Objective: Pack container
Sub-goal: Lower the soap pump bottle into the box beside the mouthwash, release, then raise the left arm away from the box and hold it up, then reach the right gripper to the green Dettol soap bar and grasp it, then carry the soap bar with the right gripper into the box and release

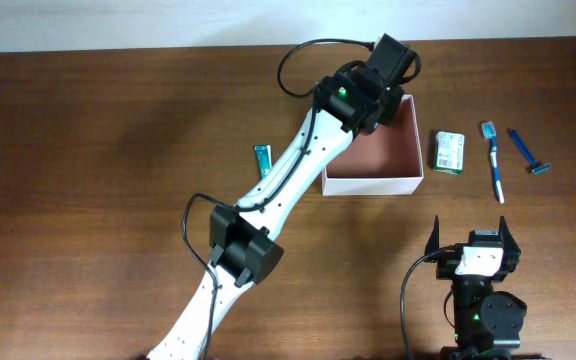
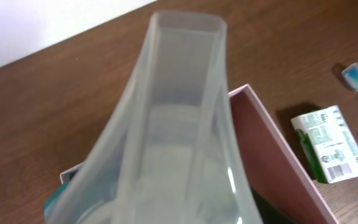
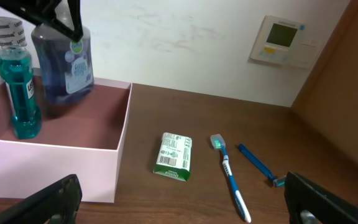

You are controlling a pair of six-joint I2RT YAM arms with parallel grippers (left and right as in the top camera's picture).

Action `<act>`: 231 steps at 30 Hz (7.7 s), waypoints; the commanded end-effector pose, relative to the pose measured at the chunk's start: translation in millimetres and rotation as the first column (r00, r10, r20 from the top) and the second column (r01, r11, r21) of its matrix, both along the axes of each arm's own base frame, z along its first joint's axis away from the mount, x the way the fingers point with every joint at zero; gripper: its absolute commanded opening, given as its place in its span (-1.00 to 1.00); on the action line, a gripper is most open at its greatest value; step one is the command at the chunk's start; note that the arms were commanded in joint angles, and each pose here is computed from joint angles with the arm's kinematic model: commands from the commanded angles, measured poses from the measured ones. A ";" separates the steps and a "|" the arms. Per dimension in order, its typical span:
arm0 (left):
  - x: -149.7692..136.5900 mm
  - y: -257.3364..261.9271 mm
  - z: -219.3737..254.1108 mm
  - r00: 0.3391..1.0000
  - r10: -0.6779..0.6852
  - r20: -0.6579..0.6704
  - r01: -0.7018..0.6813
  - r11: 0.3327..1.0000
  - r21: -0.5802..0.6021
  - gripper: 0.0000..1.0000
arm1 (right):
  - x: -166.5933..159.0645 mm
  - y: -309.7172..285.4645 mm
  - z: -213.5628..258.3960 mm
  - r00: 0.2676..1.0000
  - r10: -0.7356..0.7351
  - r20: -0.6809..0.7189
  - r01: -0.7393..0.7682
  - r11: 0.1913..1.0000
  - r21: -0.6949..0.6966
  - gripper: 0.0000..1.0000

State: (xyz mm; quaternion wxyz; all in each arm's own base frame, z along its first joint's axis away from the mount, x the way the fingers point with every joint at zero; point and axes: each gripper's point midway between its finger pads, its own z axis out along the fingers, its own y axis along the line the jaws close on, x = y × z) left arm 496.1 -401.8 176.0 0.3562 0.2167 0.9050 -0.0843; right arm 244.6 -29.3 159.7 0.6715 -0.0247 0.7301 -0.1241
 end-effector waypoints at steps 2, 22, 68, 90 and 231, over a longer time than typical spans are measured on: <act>10.6 6.7 -12.1 1.000 0.020 0.002 -0.020 1.000 0.015 -0.25 | -0.6 -1.9 -2.3 1.000 -0.014 -0.004 0.014 1.000 0.003 0.98; 16.1 9.9 -13.3 1.000 0.028 0.007 -0.028 1.000 0.011 0.18 | -0.6 -1.9 -2.3 1.000 -0.014 -0.004 0.014 1.000 0.003 0.98; 23.1 436.7 87.2 0.555 0.828 -0.082 -0.821 0.561 0.104 0.99 | -0.5 -1.4 -1.4 1.000 -0.011 0.000 0.011 1.000 0.003 0.98; 17.9 446.5 42.7 0.525 0.838 -0.149 -0.810 0.545 0.217 0.99 | -25.1 15.9 156.6 0.891 0.079 0.446 -0.118 0.991 0.060 0.98; 17.9 446.5 42.7 0.525 0.838 -0.149 -0.810 0.545 0.217 0.99 | 214.4 51.8 -0.1 0.176 0.282 -0.943 0.219 0.923 0.317 -0.27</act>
